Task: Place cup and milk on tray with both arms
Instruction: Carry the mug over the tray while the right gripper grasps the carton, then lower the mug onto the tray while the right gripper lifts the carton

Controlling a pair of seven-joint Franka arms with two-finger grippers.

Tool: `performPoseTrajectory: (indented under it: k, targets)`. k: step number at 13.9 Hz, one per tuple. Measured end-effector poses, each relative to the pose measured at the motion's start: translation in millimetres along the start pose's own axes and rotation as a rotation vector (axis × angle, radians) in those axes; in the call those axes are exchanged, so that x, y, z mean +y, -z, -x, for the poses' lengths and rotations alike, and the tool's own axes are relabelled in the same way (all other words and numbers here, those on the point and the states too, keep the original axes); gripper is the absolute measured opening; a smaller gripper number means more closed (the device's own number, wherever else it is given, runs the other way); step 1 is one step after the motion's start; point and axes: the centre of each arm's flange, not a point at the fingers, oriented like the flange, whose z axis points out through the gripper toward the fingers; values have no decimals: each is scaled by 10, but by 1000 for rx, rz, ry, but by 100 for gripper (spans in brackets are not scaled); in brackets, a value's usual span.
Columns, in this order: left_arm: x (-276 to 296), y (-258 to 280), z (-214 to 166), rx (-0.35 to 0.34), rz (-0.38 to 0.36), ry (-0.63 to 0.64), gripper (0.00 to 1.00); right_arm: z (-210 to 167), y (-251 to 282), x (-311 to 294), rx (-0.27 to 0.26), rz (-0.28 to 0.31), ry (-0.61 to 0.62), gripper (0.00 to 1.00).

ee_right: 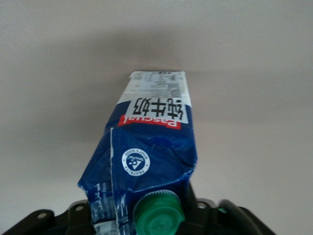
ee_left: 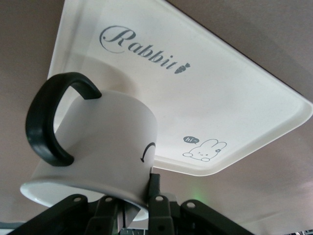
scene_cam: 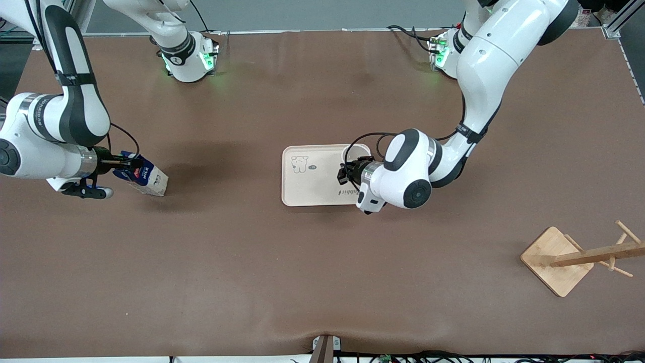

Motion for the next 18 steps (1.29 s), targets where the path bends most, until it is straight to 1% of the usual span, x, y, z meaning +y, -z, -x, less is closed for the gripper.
performPoseTrajectory:
  k: [1,5,7,8,9,12,14,15,16,17,18]
  targets:
    - [-14,-44,-45,-14,2,12,9,5,10,-1,2,0,0,54]
    - [-39,-88,-142,-64,35,70,9,41,112,-2,4,-2,3,54]
    - [-49,-101,-167,-67,34,110,9,59,319,-22,-1,-3,7,53]
    - [-58,-115,-186,-68,31,123,9,68,458,-36,-2,-3,10,50]
    - [-71,-137,-217,-67,28,131,9,77,611,-54,4,-3,14,50]
    - [-87,-236,-267,-57,6,149,9,84,1055,-158,60,1,30,50]
    - [-53,-260,-237,-46,-3,155,9,108,1242,-214,76,3,39,50]
    - [-48,-270,-237,-42,-5,154,14,113,1295,-240,83,3,43,50]
    - [-49,-279,-244,-38,-7,156,22,115,1344,-272,93,4,49,50]
    - [-51,-269,-254,-36,-5,165,33,119,1393,-305,102,5,55,50]
    - [-40,-242,-258,-33,-1,179,43,129,1448,-340,108,5,64,50]
